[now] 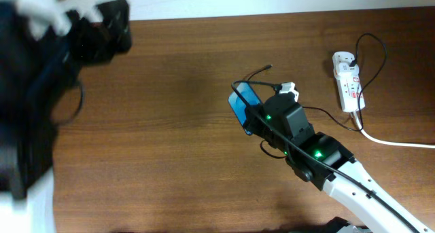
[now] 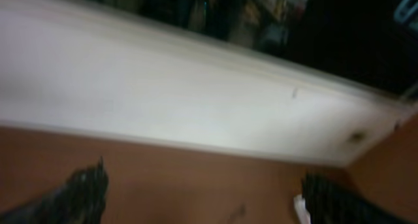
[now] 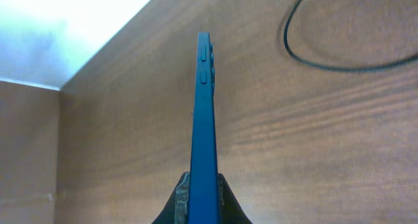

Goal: Plug charger to phone and switch on socket

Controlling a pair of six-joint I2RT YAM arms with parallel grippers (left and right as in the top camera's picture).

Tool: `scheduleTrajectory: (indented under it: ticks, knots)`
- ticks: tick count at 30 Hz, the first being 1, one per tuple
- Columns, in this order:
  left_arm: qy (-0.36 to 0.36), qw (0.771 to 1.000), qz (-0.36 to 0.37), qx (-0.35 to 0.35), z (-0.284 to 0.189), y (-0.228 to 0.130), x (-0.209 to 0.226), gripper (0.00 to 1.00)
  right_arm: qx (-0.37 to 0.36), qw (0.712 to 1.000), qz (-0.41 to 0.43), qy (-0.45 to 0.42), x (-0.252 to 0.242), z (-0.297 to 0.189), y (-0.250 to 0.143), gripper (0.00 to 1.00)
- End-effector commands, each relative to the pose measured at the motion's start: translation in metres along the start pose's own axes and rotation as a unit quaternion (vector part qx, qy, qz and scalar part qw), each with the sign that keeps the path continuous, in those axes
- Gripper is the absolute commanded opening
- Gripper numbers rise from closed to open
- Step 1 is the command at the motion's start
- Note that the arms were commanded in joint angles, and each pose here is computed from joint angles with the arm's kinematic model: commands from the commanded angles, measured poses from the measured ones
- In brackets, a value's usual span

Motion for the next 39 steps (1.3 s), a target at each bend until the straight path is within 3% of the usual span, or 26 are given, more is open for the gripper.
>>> scheduleTrajectory:
  ticks: [1, 4, 8, 11, 13, 17, 19, 21, 26, 33, 37, 39]
  knots:
    - [0.037, 0.997, -0.029, -0.055, -0.023, -0.030, 0.026, 0.99, 0.003, 0.999, 0.007, 0.031, 0.010, -0.024, 0.003, 0.04]
    - [0.028, 0.989, -0.098, -0.107, -0.030, -0.052, 0.041, 0.99, 0.016, 0.999, 0.010, 0.031, 0.004, -0.045, -0.003, 0.04]
    - [0.037, 0.973, -0.220, -0.060, 0.007, -0.086, 0.058, 0.99, 0.010, 0.998, 0.044, 0.048, 0.005, -0.067, -0.003, 0.04]
    - [0.005, 0.954, -0.292, 0.069, 0.048, -0.129, 0.051, 0.99, 0.009, 0.998, 0.044, 0.044, 0.004, -0.065, -0.003, 0.04]
    - [-0.025, 0.927, -0.319, 0.196, 0.070, -0.173, 0.043, 0.99, 0.011, 0.999, 0.046, 0.022, -0.001, -0.054, -0.004, 0.04]
    - [-0.033, 0.835, -0.385, 0.393, 0.077, -0.245, 0.037, 0.99, 0.015, 0.995, 0.093, -0.022, -0.011, -0.025, -0.005, 0.04]
    - [-0.070, 0.809, -0.365, 0.455, 0.073, -0.265, 0.031, 0.99, 0.017, 0.995, 0.092, -0.026, -0.009, -0.008, -0.005, 0.04]
    - [-0.103, 0.799, -0.331, 0.492, 0.065, -0.279, 0.024, 0.99, 0.024, 0.995, 0.092, -0.034, -0.010, 0.010, -0.008, 0.04]
    - [-0.032, 0.801, -0.280, 0.529, 0.049, -0.306, 0.035, 0.99, 0.098, 0.990, 0.097, -0.018, -0.005, 0.043, -0.031, 0.04]
    - [-0.029, 0.806, -0.275, 0.524, 0.052, -0.306, 0.037, 0.99, 0.113, 0.989, 0.098, 0.012, 0.006, 0.042, -0.033, 0.04]
    - [0.037, 0.805, -0.303, 0.508, 0.057, -0.307, 0.049, 0.99, 0.152, 0.980, 0.125, 0.037, 0.012, 0.039, -0.038, 0.04]
    - [0.030, 0.810, -0.300, 0.502, 0.060, -0.305, 0.048, 0.99, 0.179, 0.972, 0.144, 0.055, 0.013, 0.036, -0.036, 0.04]
Point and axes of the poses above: each gripper's point midway between its finger pads, its own z axis out along the fingers, its own x axis along the line the jaws close on, y = z × x, the point moved 3 cm from there along -z, back along the fingers, and after that the axes turned 4 degrees about -z, right-handed, at the moved point
